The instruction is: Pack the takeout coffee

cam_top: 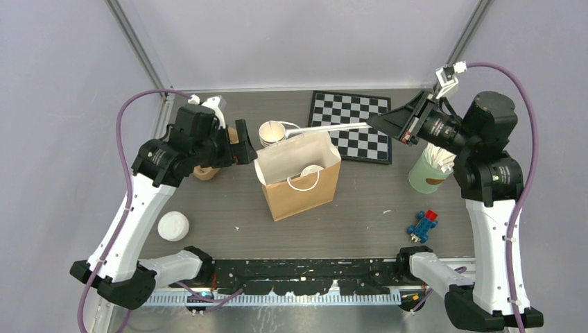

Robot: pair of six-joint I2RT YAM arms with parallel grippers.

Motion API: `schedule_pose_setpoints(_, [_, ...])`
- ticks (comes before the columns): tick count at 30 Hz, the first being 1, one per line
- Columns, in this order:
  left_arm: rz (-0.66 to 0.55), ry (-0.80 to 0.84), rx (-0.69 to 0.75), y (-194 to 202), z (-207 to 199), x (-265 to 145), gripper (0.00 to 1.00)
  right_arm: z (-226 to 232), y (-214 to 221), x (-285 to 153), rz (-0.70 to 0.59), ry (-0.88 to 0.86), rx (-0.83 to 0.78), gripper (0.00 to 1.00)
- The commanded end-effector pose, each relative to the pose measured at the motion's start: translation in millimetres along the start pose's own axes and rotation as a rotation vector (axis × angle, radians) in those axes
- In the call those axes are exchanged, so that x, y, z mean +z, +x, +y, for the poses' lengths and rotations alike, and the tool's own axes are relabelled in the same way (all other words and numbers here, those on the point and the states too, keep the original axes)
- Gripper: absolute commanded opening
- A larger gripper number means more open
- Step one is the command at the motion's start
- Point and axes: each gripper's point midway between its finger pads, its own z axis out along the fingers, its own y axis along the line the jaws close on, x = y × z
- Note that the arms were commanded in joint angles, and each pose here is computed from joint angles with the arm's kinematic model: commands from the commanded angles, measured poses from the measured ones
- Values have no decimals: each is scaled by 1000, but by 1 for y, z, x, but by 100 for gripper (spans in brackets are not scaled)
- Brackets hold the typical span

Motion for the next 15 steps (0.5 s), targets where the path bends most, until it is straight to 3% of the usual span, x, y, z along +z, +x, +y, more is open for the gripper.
schedule_pose_setpoints(1, [-86, 18, -32, -12, -3, -16, 100, -3, 9, 9, 58, -42, 43, 19])
schedule_pose_setpoints(7, [-103, -3, -14, -12, 4, -20, 100, -34, 28, 30, 135, 59, 64, 20])
schedule_pose_setpoints(15, [-101, -9, -9, -6, 8, -22, 100, -53, 56, 94, 221, 118, 44, 19])
